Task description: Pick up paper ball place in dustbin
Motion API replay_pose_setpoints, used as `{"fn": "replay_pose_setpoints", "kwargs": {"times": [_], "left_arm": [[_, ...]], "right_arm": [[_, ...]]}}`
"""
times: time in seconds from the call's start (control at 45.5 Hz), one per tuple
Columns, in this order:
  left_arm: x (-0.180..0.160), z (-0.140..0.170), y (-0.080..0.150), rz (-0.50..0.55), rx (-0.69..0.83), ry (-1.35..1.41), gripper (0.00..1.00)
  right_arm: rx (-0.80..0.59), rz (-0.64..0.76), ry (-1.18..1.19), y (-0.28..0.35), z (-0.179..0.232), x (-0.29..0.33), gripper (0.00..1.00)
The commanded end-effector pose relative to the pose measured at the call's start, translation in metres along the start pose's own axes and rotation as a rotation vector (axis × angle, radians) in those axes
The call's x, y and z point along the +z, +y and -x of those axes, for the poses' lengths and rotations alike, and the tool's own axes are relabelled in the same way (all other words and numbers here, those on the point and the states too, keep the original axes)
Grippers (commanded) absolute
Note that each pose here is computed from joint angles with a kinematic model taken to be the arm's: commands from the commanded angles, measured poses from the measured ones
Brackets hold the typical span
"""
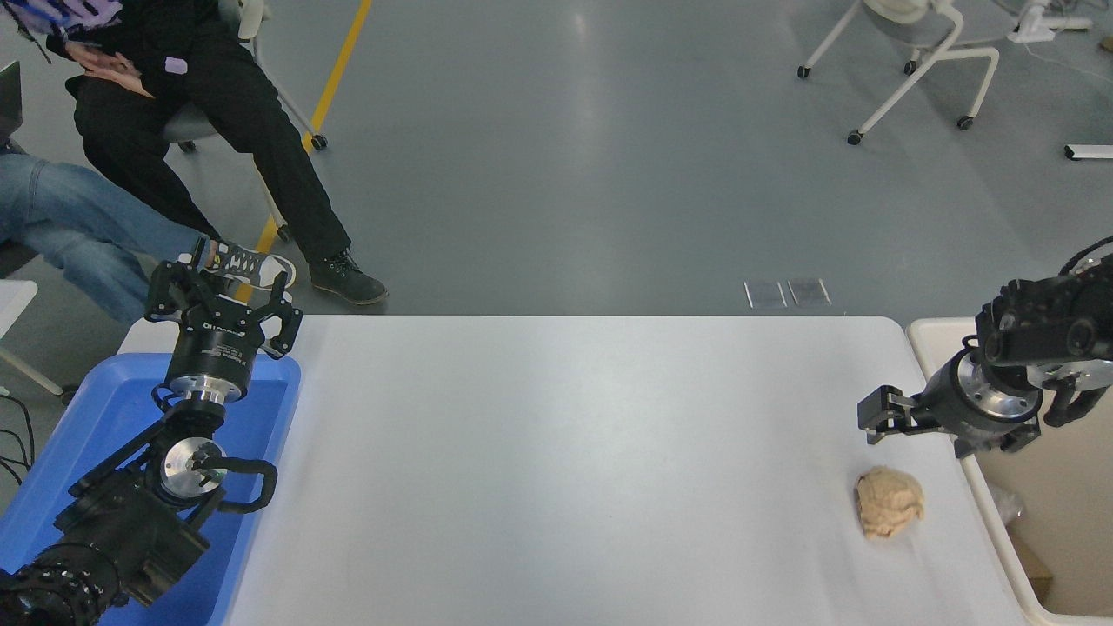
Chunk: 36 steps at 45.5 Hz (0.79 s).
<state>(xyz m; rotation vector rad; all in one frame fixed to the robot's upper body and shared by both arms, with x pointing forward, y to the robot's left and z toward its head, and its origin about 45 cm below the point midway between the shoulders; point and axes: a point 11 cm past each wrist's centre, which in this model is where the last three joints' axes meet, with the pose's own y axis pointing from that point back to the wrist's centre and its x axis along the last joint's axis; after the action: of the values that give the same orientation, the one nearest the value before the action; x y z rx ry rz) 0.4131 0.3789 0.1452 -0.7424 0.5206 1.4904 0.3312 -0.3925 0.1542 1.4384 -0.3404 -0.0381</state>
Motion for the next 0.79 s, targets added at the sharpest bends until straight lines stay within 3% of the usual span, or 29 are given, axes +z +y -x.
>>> {"fn": "replay_pose_setpoints", "kwargs": {"times": [0.0, 0.769], "left_arm": [[0.000, 0.000, 0.000, 0.000, 0.000, 0.000, 0.99], [0.000, 0.000, 0.000, 0.000, 0.000, 0.000, 0.99]], "right_arm": [[0.049, -0.006, -0.045, -0.035, 0.016, 0.011, 0.98], [0.057, -0.021, -0.095, -0.082, 0.034, 0.008, 0.98]]}}
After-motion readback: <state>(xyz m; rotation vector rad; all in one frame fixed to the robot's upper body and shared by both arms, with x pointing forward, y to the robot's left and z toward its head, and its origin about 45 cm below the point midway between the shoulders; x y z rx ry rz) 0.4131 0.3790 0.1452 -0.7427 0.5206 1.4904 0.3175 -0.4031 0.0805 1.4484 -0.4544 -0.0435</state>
